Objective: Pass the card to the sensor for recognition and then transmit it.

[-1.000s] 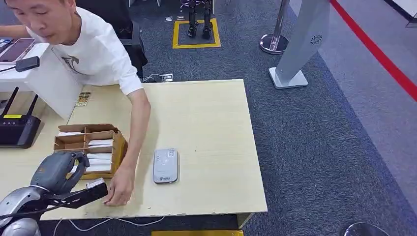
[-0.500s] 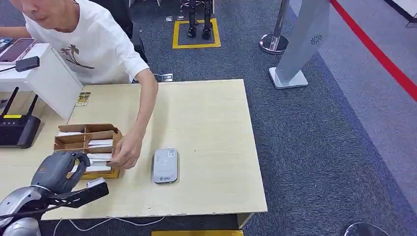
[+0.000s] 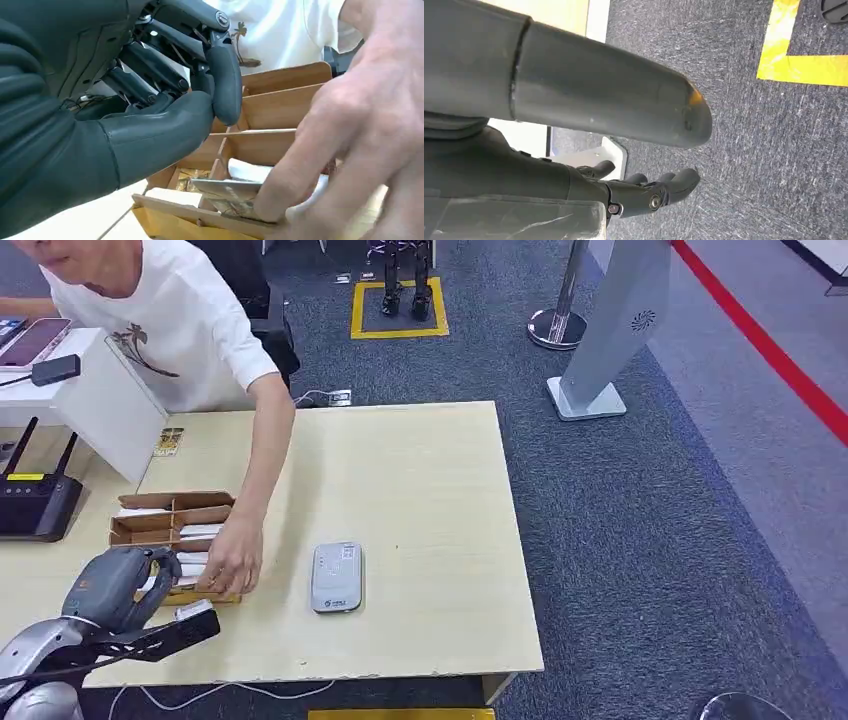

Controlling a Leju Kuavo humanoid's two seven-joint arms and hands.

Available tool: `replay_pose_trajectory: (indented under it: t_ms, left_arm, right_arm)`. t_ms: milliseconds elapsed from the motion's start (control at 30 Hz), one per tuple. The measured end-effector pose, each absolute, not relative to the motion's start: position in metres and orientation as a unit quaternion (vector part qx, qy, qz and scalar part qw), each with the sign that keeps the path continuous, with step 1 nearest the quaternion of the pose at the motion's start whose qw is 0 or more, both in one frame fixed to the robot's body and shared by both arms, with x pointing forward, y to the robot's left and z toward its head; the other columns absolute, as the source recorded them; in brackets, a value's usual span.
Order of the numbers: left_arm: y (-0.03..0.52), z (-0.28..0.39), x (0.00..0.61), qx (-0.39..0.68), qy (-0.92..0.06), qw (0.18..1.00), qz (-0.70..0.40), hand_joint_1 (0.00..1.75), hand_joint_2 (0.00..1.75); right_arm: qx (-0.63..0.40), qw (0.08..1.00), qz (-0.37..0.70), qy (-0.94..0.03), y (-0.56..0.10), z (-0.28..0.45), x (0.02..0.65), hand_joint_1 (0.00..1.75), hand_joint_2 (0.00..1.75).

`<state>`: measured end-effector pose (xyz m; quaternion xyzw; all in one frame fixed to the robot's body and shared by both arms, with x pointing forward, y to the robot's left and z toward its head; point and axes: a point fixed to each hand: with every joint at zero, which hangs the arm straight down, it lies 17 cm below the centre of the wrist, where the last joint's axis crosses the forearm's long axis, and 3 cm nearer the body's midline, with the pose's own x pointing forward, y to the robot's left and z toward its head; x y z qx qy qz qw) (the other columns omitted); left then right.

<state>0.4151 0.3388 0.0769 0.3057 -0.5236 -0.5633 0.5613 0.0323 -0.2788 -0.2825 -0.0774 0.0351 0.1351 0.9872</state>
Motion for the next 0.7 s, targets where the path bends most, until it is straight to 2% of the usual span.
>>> replay_pose_trajectory:
  t_ms: [33, 67, 100, 700]
  left_arm:
    - [0.339, 0.077, 0.415, 0.306, -0.524, 0.561, -0.563, 0.91, 1.75]
    - [0.339, 0.077, 0.415, 0.306, -0.524, 0.561, -0.563, 0.91, 1.75]
    - [0.339, 0.077, 0.415, 0.306, -0.524, 0.561, -0.563, 0.00, 1.75]
    - [0.339, 0.094, 0.426, 0.310, -0.536, 0.553, -0.557, 0.00, 1.75]
  right_arm:
    - [-0.077, 0.987, 0.135, 0.035, -0.279, -0.282, 0.032, 0.00, 0.00]
    - [-0.077, 0.987, 0.135, 0.035, -0.279, -0.282, 0.032, 0.00, 0.00]
    - [-0.077, 0.987, 0.135, 0.035, -0.279, -0.282, 0.032, 0.00, 0.00]
    - [-0.074, 0.987, 0.136, 0.034, -0.278, -0.282, 0.032, 0.00, 0.00]
